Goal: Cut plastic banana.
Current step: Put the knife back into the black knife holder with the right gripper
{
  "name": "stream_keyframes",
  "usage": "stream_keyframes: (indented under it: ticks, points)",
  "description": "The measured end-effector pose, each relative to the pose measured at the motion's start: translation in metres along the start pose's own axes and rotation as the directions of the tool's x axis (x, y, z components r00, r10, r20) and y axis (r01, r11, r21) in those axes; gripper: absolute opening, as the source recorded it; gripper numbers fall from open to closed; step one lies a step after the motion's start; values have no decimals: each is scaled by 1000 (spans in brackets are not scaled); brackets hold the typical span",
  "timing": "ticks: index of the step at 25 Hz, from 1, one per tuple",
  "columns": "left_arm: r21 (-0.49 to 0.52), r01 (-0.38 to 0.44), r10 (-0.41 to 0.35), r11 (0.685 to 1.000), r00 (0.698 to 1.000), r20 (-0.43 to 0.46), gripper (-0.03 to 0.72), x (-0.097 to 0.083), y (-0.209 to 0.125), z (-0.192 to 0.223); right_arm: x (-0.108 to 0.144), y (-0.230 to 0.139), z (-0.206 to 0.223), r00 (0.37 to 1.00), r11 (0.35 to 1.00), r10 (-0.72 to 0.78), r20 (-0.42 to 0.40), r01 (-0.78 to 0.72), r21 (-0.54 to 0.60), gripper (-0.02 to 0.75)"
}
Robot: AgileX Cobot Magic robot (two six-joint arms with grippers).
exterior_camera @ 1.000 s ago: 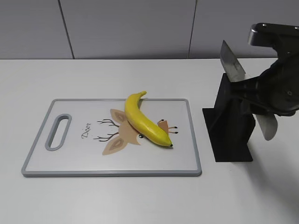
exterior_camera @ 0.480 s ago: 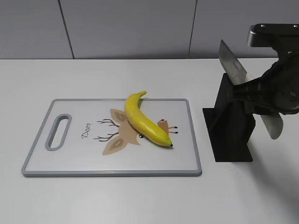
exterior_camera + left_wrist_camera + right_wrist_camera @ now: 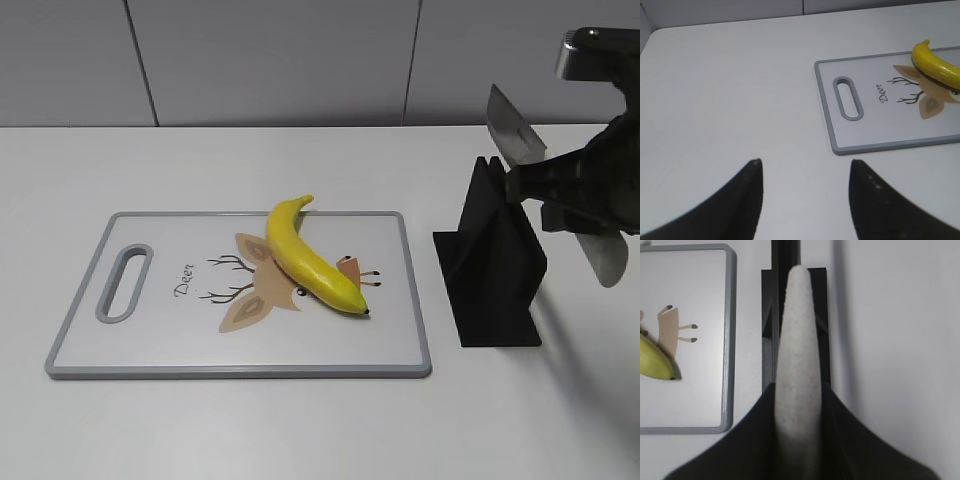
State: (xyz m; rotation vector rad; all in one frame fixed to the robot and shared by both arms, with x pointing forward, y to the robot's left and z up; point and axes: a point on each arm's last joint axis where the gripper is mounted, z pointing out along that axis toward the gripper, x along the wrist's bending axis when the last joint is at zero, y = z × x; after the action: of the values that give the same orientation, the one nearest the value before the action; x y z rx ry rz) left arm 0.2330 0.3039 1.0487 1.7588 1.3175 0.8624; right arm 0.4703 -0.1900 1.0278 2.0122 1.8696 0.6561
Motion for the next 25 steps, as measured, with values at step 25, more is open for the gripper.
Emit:
stream_keyframes:
  ticks: [25]
  points:
    - [0,0,0,1000,1000,0,521,0,0,0,7,-7,39,997,992,-75,28,71,104,180]
